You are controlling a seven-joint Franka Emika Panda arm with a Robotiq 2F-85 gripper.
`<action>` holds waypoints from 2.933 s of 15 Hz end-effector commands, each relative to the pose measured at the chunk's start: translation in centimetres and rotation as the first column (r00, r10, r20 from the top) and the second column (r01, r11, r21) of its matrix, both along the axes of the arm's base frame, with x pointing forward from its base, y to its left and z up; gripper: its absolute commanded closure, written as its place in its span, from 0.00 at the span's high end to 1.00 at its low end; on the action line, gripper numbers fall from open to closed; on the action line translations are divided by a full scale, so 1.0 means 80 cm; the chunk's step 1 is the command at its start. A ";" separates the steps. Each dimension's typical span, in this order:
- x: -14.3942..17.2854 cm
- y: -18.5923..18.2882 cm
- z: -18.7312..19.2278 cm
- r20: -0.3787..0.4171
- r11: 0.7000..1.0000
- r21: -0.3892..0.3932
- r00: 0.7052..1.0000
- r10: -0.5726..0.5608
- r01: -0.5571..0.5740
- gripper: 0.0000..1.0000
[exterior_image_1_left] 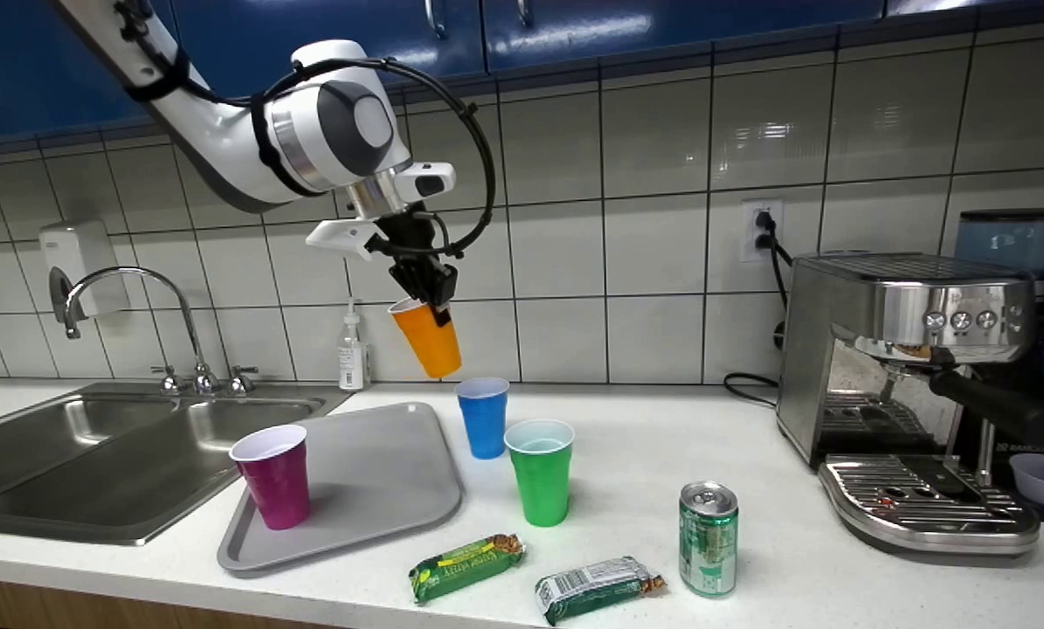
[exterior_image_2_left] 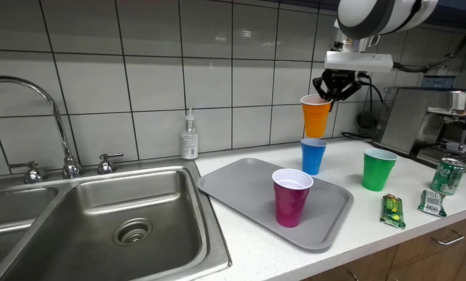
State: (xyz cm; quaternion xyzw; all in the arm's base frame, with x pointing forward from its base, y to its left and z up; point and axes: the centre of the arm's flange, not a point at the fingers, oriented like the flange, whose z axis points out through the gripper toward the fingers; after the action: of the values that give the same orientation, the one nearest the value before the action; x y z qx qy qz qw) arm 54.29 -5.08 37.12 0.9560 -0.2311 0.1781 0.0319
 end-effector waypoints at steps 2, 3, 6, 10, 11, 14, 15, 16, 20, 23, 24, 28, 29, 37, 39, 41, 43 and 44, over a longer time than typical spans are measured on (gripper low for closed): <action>-0.022 -0.032 0.010 -0.014 1.000 -0.013 1.000 -0.025 0.025 0.01; -0.023 -0.038 0.010 -0.015 0.999 -0.013 0.999 -0.035 0.034 0.01; -0.027 -0.057 0.008 -0.020 0.998 -0.015 0.998 -0.064 0.063 0.01; -0.032 -0.083 0.008 -0.025 0.995 -0.020 0.994 -0.102 0.102 0.01; -0.033 -0.090 0.008 -0.026 0.993 -0.022 0.993 -0.112 0.112 0.01; -0.035 -0.109 0.007 -0.027 0.990 -0.020 0.990 -0.141 0.140 0.01; -0.035 -0.115 0.007 -0.026 0.989 -0.019 0.988 -0.150 0.149 0.01; -0.035 -0.120 0.006 -0.025 0.987 -0.018 0.987 -0.159 0.159 0.01; -0.036 -0.138 0.004 -0.024 0.981 -0.017 0.981 -0.192 0.191 0.01; -0.035 -0.149 0.003 -0.027 0.977 -0.019 0.977 -0.212 0.212 0.01; -0.034 -0.154 0.002 -0.027 0.976 -0.019 0.975 -0.219 0.219 0.01; -0.027 -0.176 -0.004 -0.034 0.968 -0.020 0.968 -0.249 0.249 0.01; -0.025 -0.182 -0.006 -0.035 0.966 -0.019 0.966 -0.258 0.257 0.01; 0.003 -0.222 -0.020 -0.041 0.953 -0.036 0.952 -0.303 0.301 0.01; 0.010 -0.230 -0.026 -0.044 0.950 -0.038 0.949 -0.311 0.309 0.01; 0.017 -0.236 -0.032 -0.048 0.948 -0.038 0.947 -0.317 0.316 0.01; 0.024 -0.242 -0.037 -0.049 0.945 -0.034 0.944 -0.326 0.325 0.01; 0.027 -0.245 -0.041 -0.049 0.943 -0.028 0.942 -0.333 0.332 0.01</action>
State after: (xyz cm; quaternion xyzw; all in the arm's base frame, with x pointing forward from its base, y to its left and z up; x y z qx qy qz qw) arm 54.72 -23.45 33.90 0.9079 -0.3812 0.1560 0.0777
